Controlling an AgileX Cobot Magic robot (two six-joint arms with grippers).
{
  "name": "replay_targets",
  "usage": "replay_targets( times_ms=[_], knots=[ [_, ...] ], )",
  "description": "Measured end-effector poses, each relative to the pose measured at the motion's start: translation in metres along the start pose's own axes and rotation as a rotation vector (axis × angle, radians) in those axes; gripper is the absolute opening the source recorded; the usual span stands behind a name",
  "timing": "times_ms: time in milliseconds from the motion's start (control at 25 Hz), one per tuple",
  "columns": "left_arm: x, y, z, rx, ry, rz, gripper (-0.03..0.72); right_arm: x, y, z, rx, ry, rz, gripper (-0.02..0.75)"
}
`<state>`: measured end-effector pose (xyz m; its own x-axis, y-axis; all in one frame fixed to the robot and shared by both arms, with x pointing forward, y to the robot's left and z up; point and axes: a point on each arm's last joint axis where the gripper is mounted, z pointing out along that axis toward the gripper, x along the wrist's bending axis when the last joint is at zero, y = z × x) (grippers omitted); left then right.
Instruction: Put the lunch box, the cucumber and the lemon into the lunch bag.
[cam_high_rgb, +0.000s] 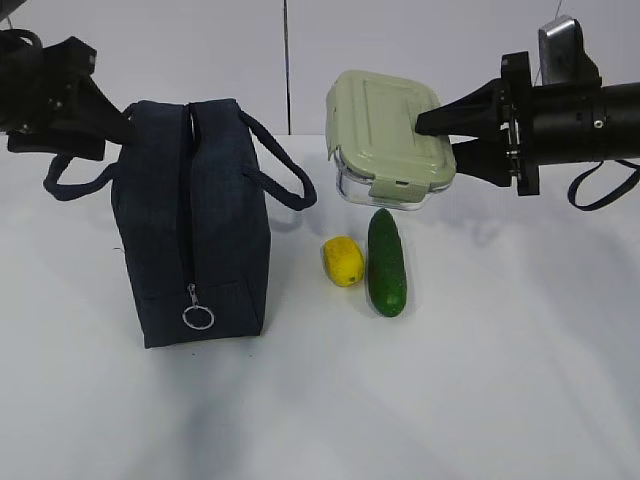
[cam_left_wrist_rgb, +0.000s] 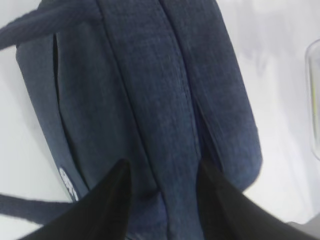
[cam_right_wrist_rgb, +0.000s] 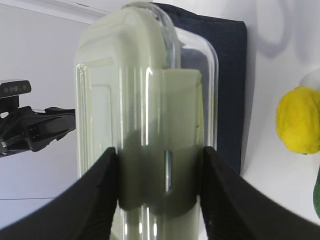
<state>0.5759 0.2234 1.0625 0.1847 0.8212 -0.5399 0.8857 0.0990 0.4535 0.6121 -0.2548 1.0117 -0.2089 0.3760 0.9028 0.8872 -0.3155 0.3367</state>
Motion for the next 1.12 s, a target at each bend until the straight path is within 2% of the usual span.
replay_targets(
  times_ms=[360, 640, 720, 880, 920, 1120],
  knots=[
    [0.008, 0.005, 0.021, -0.019, 0.054, 0.024, 0.316, 0.006, -0.001, 0.008, -0.007, 0.031, 0.011, 0.375],
    [0.021, 0.003, 0.047, 0.025, 0.041, -0.028, 0.312, 0.026, 0.006, 0.018, 0.007, 0.063, -0.067, 0.375],
    [0.022, 0.003, 0.049, 0.028, 0.036, -0.014, 0.267, 0.029, 0.009, 0.018, 0.002, 0.068, -0.083, 0.375],
    [0.020, 0.001, 0.049, 0.045, 0.023, 0.006, 0.052, 0.036, 0.014, 0.018, -0.007, 0.077, -0.111, 0.375],
    [0.019, 0.001, 0.049, 0.052, 0.014, 0.012, 0.019, 0.038, 0.016, 0.018, -0.009, 0.079, -0.116, 0.375],
    [0.009, 0.000, 0.048, 0.093, -0.087, 0.053, -0.007, 0.040, 0.017, 0.018, -0.009, 0.083, -0.125, 0.375]
  ],
)
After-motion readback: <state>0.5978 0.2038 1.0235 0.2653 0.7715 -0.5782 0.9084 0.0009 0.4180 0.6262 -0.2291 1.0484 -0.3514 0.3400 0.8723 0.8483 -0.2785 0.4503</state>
